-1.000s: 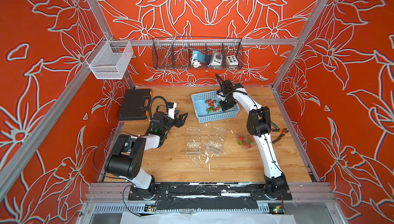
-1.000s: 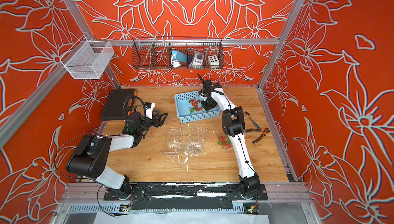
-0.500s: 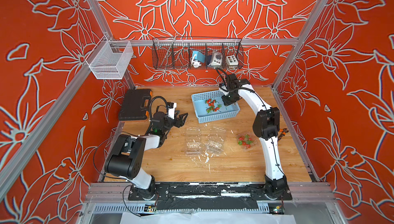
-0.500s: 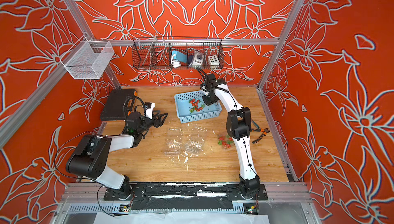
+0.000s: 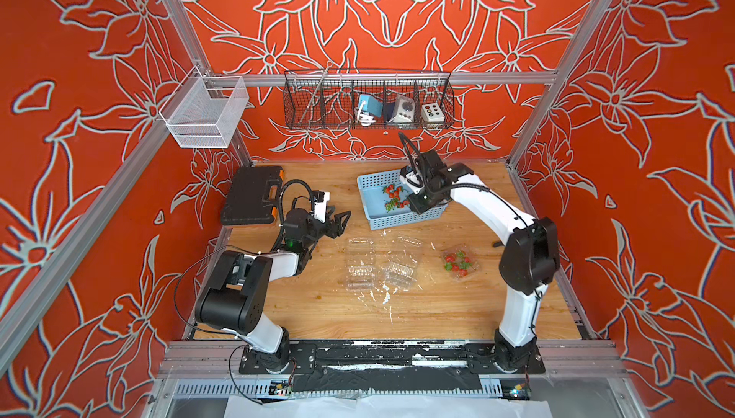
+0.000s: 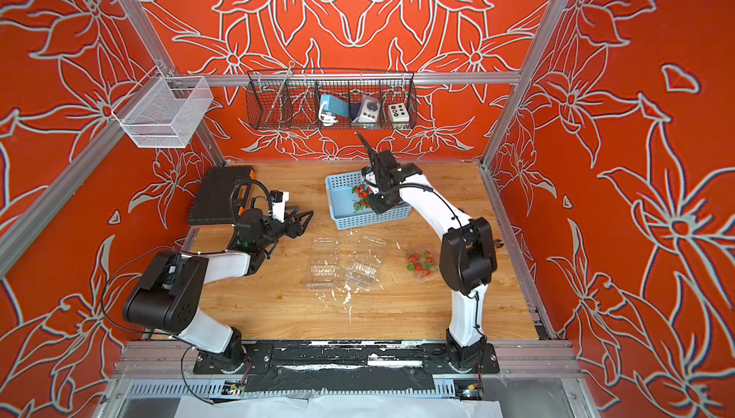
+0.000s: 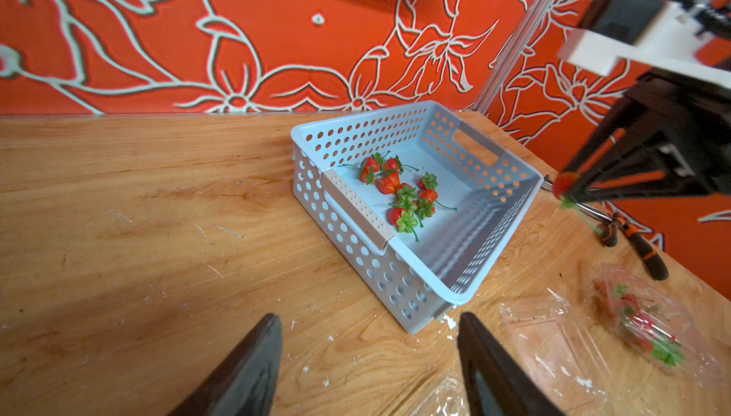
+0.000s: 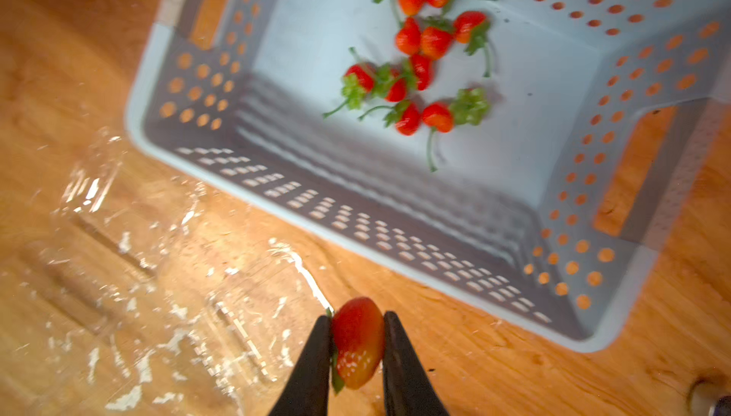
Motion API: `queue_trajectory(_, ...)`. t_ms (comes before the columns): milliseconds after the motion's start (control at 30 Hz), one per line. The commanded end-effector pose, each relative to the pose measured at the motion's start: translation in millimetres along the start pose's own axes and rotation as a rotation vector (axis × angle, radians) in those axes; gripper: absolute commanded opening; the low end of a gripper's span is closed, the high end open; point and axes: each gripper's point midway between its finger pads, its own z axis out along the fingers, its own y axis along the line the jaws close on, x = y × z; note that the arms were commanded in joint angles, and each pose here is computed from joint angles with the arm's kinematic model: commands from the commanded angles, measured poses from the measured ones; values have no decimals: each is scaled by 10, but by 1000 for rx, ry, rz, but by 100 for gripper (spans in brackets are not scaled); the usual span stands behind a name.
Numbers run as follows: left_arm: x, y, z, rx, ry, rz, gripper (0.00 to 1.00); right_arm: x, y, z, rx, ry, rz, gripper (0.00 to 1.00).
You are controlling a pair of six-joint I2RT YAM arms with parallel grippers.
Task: Pack strawberries into containers
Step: Place the strawberry in the packing box.
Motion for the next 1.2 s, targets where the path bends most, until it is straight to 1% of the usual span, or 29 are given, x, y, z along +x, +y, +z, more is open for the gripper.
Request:
queue_trajectory(0, -156, -74, -11, 23, -45, 34, 70, 103, 454, 39, -95, -36, -14, 25)
queue_trajectory(100, -154, -79, -10, 24, -45, 35, 70, 307, 836, 94, -170, -13, -41, 25)
queue_trajectory(200, -156, -80, -17, 23, -46, 35, 70, 502, 1069, 186, -206, 25, -58, 25)
queue_trajectory(433, -155, -82, -18, 24, -48, 33, 70, 959, 1132, 471, -171, 160, -63, 26)
queue_trajectory(533, -154, -79, -17, 23, -48, 35, 70, 1062, 1157, 525, -171, 185, -62, 26)
queue_trajectory(600, -150, -74, -16, 22, -47, 34, 70, 1089, 1186, 528, -171, 193, -68, 29)
queue_trajectory(667, -150, -74, -15, 21, -48, 34, 70, 1105, 1185, 533, -166, 203, -75, 35)
queue_trajectory(800, -148, -71, -13, 19, -46, 35, 70, 1065, 1174, 490, -158, 194, -83, 41)
queue_trajectory(933, -144, -71, -8, 22, -44, 33, 70, 893, 1065, 352, -100, 160, -100, 42)
queue_trajectory(1067, -139, -74, -7, 23, -42, 33, 70, 467, 800, 146, -40, 59, -76, 42)
queue_trajectory(1167, -148, -75, -6, 24, -44, 34, 70, 95, 449, 47, 6, -18, -23, 43)
